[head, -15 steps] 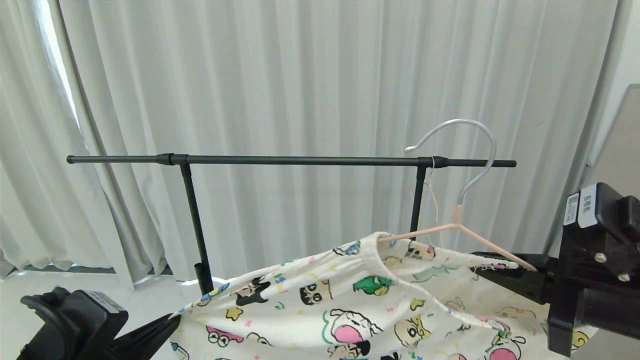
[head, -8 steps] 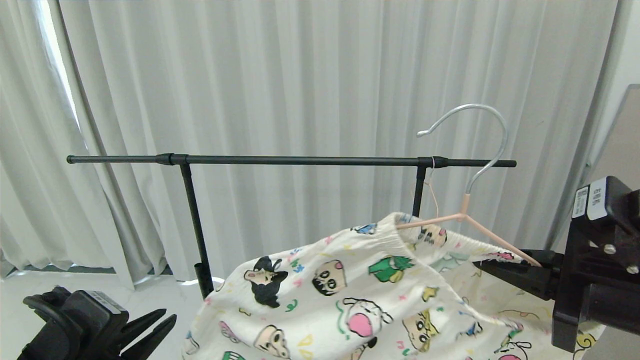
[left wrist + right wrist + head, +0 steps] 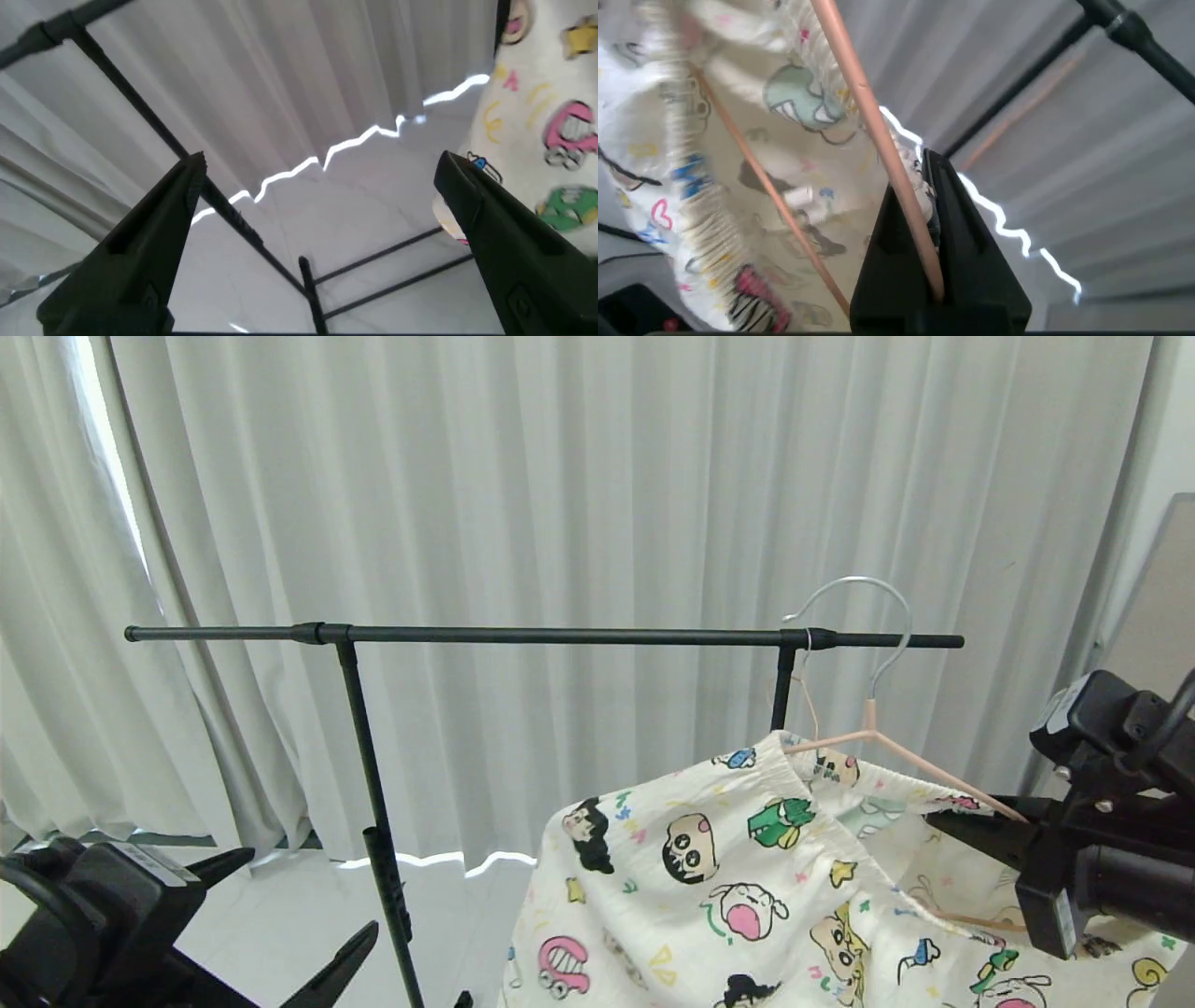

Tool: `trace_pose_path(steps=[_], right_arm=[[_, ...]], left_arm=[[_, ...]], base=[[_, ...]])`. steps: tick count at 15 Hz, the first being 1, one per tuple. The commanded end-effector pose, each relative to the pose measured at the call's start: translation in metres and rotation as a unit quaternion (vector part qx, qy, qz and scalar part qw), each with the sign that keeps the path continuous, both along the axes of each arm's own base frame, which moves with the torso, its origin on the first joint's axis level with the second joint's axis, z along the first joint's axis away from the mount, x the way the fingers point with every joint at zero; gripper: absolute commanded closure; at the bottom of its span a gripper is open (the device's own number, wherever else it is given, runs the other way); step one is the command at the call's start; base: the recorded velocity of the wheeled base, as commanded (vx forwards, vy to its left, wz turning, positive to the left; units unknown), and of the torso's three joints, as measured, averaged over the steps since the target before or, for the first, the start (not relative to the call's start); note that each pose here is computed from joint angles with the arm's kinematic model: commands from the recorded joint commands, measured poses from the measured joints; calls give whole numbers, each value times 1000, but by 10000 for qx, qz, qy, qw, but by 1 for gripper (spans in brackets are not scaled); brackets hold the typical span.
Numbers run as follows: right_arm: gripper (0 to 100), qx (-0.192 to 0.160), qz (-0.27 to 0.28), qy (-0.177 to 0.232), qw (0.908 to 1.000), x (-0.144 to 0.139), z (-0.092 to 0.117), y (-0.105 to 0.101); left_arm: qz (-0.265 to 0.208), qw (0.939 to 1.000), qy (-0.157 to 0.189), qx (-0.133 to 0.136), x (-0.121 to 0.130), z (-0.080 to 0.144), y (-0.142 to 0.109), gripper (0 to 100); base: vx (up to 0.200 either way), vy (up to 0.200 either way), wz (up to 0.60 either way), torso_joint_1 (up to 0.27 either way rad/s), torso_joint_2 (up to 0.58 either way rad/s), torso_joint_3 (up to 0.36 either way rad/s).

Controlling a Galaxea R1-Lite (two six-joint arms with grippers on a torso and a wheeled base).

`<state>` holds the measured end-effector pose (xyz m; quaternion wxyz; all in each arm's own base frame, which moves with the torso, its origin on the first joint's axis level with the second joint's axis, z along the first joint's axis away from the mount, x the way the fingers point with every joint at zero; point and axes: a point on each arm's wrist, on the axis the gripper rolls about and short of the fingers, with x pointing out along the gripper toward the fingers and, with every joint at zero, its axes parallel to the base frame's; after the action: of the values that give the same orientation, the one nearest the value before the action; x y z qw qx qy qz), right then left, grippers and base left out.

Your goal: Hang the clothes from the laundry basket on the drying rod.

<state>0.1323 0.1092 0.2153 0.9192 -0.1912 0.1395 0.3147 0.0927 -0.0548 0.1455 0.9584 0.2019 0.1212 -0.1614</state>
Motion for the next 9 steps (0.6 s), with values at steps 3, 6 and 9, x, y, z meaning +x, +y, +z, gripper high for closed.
trace_pose_path(steps=[3, 6, 9], right_arm=[[100, -714, -1126, 281, 9907, 18, -6, -6], [100, -963, -1995, 533, 9737, 41, -11, -12], [100, -826, -3041, 586, 9472, 65, -16, -1]], left_arm=[[99, 9993, -330, -150, 7, 21, -2, 0], [404, 9977, -525, -142, 10, 29, 3, 0], [457, 9970, -599, -177, 11, 34, 4, 0]], base=[[0, 0, 0, 0, 0, 0], [0, 0, 0, 0, 0, 0], [0, 0, 0, 0, 0, 0]])
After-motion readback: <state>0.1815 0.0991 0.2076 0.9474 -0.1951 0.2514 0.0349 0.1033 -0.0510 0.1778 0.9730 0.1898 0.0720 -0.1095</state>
